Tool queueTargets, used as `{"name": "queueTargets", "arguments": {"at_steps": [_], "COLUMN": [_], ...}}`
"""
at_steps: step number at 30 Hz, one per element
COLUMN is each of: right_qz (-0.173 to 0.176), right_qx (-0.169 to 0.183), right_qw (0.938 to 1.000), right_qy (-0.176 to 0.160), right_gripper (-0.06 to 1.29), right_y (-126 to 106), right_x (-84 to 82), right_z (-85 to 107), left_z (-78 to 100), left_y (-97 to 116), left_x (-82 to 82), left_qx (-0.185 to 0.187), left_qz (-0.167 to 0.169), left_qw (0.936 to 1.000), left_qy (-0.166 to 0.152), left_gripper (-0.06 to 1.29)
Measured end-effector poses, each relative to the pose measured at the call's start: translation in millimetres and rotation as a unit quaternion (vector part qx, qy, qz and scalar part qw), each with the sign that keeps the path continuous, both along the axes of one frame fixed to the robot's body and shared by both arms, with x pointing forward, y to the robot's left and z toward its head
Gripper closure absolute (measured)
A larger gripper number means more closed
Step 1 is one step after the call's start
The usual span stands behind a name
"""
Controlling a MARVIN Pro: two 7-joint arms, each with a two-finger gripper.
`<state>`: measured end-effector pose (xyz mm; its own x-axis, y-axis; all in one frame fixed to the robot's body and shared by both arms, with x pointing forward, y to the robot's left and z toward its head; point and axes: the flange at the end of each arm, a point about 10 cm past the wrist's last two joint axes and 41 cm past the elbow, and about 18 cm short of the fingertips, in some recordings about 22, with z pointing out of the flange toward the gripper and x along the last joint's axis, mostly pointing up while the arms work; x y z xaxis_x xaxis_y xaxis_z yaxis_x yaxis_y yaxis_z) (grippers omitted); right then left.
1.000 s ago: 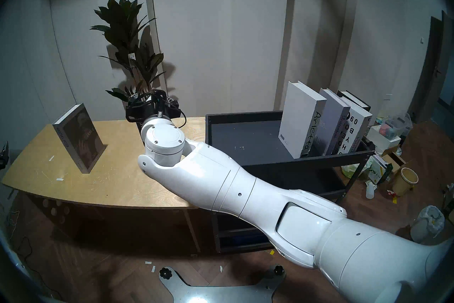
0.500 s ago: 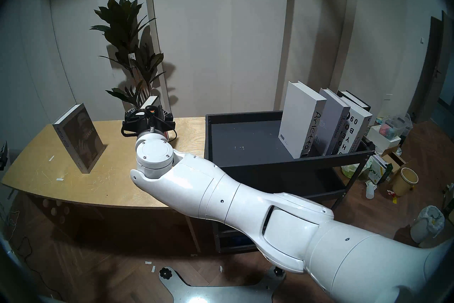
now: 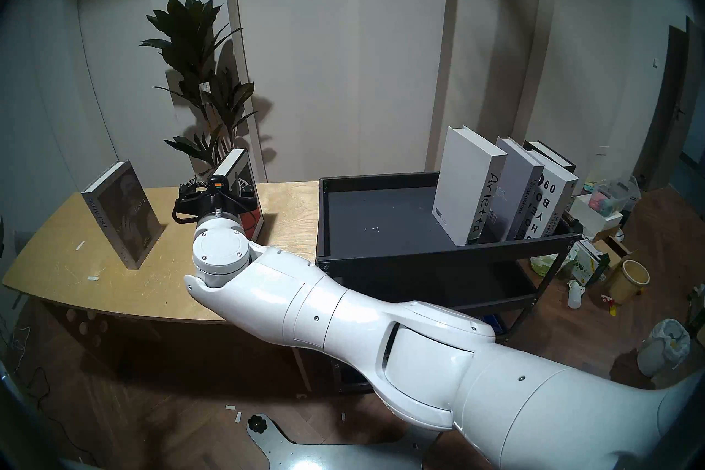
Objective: Move the books from the display table onto the shelf, standing them upright with spines facing out and tallest at one end
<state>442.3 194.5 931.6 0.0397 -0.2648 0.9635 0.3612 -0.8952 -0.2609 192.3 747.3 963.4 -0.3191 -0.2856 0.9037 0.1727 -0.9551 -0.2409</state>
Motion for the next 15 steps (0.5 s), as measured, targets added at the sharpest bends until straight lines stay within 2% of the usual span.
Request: {"name": "queueTargets", "arguments": {"at_steps": [15], "right_qz": [-0.022], "right_qx": [-0.014], "right_qw": [0.9996], "right_qy": [0.006], "right_gripper": [0.0], "right_y": [13.8], "right_x": [15.0], "right_z": [-13.6], "left_z": [2.3], "left_y": [3.5], "left_x": [-3.1], "left_qx": [0.009], "left_qz": [-0.023], "left_qw": [0.9996], "left_qy": [-0.015], "left_gripper": [0.0]}}
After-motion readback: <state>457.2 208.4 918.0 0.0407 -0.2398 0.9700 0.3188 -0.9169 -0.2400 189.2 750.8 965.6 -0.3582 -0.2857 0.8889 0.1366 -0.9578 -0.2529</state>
